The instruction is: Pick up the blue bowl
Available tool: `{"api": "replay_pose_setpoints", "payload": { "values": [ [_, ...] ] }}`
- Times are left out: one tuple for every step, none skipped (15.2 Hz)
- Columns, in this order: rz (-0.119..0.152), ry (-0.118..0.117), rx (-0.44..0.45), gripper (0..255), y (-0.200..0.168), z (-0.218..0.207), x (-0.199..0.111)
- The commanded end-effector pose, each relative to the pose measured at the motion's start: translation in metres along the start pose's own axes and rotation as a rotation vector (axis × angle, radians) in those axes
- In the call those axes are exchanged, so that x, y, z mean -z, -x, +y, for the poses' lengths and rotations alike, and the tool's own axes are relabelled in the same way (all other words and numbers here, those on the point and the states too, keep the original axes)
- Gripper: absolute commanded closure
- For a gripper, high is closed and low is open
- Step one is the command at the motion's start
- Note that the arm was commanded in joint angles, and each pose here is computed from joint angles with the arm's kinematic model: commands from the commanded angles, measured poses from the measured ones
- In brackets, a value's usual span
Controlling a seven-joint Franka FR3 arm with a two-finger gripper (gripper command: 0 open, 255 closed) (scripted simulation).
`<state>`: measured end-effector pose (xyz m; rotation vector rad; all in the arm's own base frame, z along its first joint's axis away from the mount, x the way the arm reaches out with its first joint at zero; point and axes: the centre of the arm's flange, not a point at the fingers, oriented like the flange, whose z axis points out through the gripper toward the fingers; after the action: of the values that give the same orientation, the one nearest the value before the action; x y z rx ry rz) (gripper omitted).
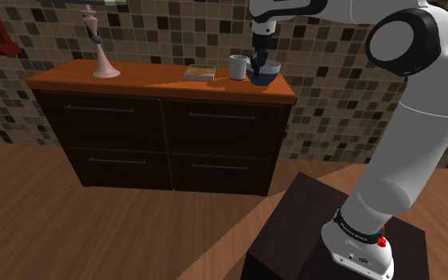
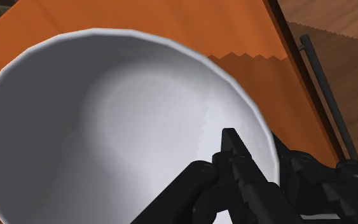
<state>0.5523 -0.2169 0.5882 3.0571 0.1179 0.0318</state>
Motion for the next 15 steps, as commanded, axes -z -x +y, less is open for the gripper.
{"api": "replay_pose_setpoints", "payload": {
  "values": [
    [0.0, 0.0, 0.0, 255, 0.0, 0.0, 0.0],
    [0.0, 0.0, 0.0, 255, 0.0, 0.0, 0.0],
    [0.0, 0.0, 0.0, 255, 0.0, 0.0, 0.0],
    [0.0, 0.0, 0.0, 255, 0.0, 0.0, 0.0],
    [0.0, 0.0, 0.0, 255, 0.0, 0.0, 0.0],
    [0.0, 0.0, 0.0, 255, 0.0, 0.0, -0.001],
    [0.0, 0.0, 0.0, 255, -0.001, 0.0, 0.005],
    [0.0, 0.0, 0.0, 255, -0.001, 0.001, 0.01],
    [0.0, 0.0, 0.0, 255, -0.001, 0.001, 0.015],
    [0.0, 0.0, 0.0, 255, -0.001, 0.002, 0.021],
    [0.0, 0.0, 0.0, 255, -0.001, 0.002, 0.026],
    [0.0, 0.0, 0.0, 255, -0.001, 0.003, 0.031],
    [0.0, 0.0, 0.0, 255, -0.001, 0.003, 0.036],
    [0.0, 0.0, 0.0, 255, -0.001, 0.004, 0.042],
    [0.0, 0.0, 0.0, 255, -0.001, 0.004, 0.047]
  ]
}}
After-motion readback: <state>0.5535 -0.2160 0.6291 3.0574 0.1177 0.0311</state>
